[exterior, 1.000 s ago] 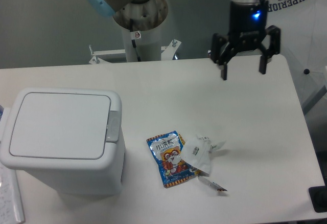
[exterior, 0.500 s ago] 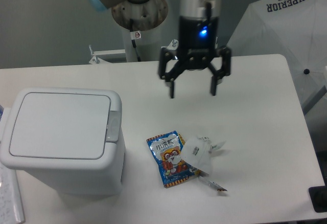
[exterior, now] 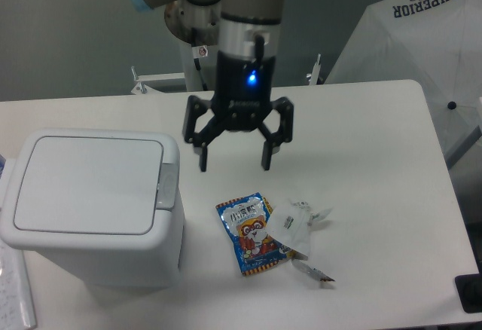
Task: Open the trash can
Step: 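Move the open gripper toward the grey button on the trash can, then lower the gripper fingertip onto the grey button to press it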
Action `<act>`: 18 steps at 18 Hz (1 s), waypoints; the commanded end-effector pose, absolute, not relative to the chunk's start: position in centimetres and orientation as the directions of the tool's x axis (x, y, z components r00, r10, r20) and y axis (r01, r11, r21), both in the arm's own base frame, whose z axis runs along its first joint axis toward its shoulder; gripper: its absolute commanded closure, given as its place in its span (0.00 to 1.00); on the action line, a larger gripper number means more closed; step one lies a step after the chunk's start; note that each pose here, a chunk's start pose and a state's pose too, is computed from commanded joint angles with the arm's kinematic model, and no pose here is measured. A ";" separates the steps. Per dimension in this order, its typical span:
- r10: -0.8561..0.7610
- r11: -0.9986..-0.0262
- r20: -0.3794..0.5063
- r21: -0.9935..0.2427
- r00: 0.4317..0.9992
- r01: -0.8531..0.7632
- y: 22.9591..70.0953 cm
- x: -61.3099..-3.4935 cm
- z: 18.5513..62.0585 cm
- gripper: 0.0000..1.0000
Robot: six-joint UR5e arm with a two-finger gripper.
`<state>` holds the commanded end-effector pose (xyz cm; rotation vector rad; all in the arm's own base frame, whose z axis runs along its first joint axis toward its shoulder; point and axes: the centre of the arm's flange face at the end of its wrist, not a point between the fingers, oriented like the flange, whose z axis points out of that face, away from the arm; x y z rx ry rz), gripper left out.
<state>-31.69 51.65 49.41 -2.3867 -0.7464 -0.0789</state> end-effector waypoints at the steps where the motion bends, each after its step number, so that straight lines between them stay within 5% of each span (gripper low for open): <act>1: 0.495 -0.642 0.235 -0.549 0.836 0.534 51.8 -31.7 49.2 0.00; 18: 0.473 -0.668 0.240 -0.530 0.848 0.522 53.4 -30.6 47.8 0.00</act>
